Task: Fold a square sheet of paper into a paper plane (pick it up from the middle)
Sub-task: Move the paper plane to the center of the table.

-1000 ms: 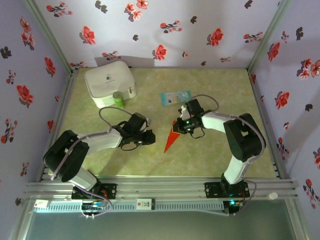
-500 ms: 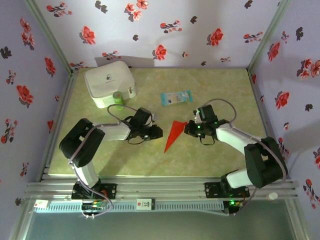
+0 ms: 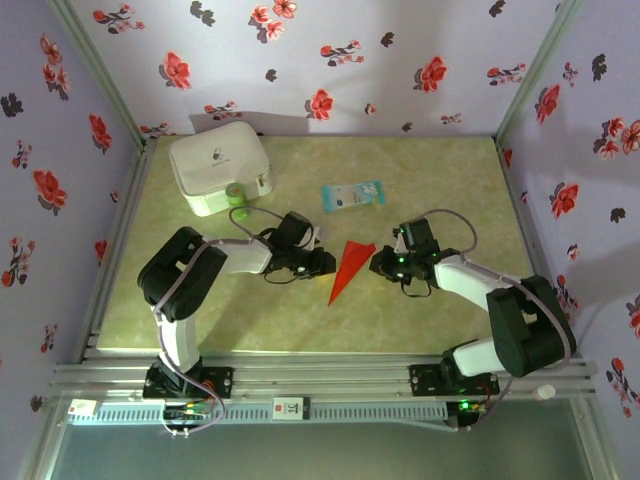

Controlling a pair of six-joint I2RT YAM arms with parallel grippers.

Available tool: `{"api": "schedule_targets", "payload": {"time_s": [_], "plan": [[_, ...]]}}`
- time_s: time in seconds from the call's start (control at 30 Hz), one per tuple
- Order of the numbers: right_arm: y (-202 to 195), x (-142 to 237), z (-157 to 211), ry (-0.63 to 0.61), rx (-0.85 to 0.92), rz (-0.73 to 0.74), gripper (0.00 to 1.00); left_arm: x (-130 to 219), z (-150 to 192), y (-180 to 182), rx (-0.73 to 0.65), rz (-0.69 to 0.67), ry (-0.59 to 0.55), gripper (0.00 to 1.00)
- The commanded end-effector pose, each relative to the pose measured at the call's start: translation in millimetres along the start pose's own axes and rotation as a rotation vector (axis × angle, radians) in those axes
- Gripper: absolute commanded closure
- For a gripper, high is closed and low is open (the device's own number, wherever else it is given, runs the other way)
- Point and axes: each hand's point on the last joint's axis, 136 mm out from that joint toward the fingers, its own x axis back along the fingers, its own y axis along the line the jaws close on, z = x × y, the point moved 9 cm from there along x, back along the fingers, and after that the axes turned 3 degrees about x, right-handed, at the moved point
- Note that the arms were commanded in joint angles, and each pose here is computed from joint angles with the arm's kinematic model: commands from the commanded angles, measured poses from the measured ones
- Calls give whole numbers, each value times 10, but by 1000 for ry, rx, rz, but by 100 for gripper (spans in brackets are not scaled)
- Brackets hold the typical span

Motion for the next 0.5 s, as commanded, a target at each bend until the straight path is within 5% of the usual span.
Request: {"api": "schedule_targets", "payload": {"time_s": [0.0,0.47], "plan": [[-1,-39,0,10,-24,-31,84,-71,36,22,-19,-40,32,77],[-88,-194,64,66,-46,-37,84,-201,100,-95,-61,-14,83,78]]}}
